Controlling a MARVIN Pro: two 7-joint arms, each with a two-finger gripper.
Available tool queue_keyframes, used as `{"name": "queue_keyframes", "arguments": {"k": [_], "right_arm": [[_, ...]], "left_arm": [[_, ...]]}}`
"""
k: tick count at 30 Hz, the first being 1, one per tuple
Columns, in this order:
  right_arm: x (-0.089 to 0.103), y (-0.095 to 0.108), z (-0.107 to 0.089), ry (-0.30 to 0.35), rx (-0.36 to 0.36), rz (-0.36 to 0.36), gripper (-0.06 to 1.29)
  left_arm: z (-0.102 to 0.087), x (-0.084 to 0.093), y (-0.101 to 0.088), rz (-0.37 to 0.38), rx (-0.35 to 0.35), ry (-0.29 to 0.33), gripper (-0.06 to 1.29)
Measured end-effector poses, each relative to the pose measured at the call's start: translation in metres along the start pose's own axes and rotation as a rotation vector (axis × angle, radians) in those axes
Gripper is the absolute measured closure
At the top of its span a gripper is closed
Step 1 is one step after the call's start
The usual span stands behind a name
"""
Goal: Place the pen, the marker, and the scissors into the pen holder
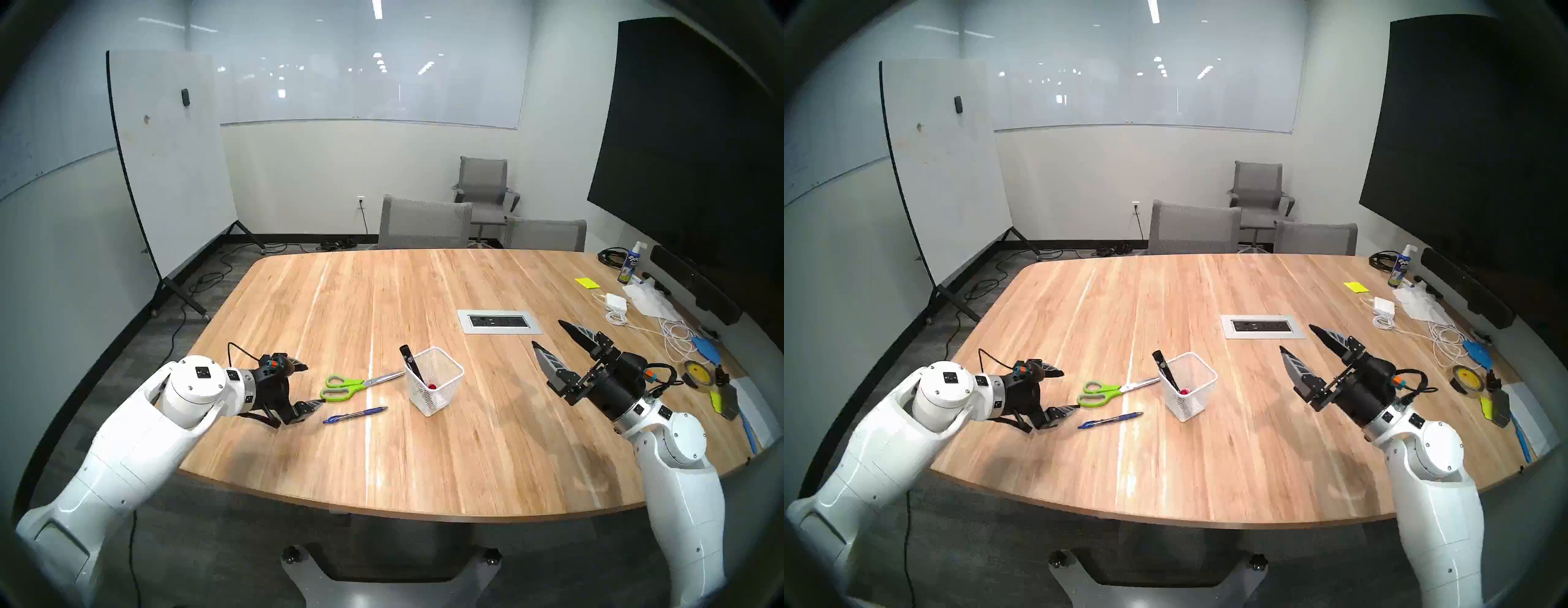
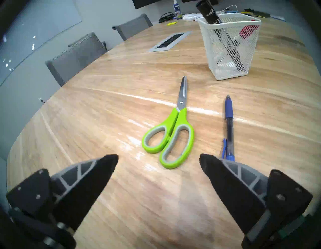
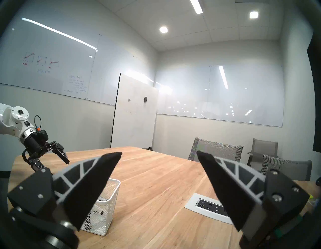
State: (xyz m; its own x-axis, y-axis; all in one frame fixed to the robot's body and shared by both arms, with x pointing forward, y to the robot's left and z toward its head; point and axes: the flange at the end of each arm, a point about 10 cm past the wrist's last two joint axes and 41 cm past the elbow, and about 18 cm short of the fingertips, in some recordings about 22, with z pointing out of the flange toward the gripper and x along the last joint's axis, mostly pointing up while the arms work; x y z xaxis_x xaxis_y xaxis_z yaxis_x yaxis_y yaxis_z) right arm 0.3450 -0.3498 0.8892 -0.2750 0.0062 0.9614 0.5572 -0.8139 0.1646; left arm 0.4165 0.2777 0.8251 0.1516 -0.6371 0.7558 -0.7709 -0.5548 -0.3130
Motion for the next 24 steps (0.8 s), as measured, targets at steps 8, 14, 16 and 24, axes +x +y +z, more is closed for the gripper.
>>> {"name": "queue_keyframes", "arguments": {"k": [8,14,16,24], "right_arm": [[0.0000,0.0000,0.0000,0.000,0.000,0.000,0.00],[0.0000,0.0000,0.0000,0.000,0.000,0.000,0.00],[0.0000,0.0000,0.0000,0.000,0.000,0.000,0.00],[0.0000,0.0000,0.0000,0.000,0.000,0.000,0.00]], "left_arm": [[0.0030,0.0029,0.0015,0.010,-0.019,0.007,-0.04],[0.0024,0.0043,0.0024,0.023,-0.041,0.016,-0.04],[0.0010,0.0040,0.0028,0.034,-0.050,0.016,-0.04],[-0.0056,-0.0016,0.0080,0.081,-0.092,0.014,-0.04]]}}
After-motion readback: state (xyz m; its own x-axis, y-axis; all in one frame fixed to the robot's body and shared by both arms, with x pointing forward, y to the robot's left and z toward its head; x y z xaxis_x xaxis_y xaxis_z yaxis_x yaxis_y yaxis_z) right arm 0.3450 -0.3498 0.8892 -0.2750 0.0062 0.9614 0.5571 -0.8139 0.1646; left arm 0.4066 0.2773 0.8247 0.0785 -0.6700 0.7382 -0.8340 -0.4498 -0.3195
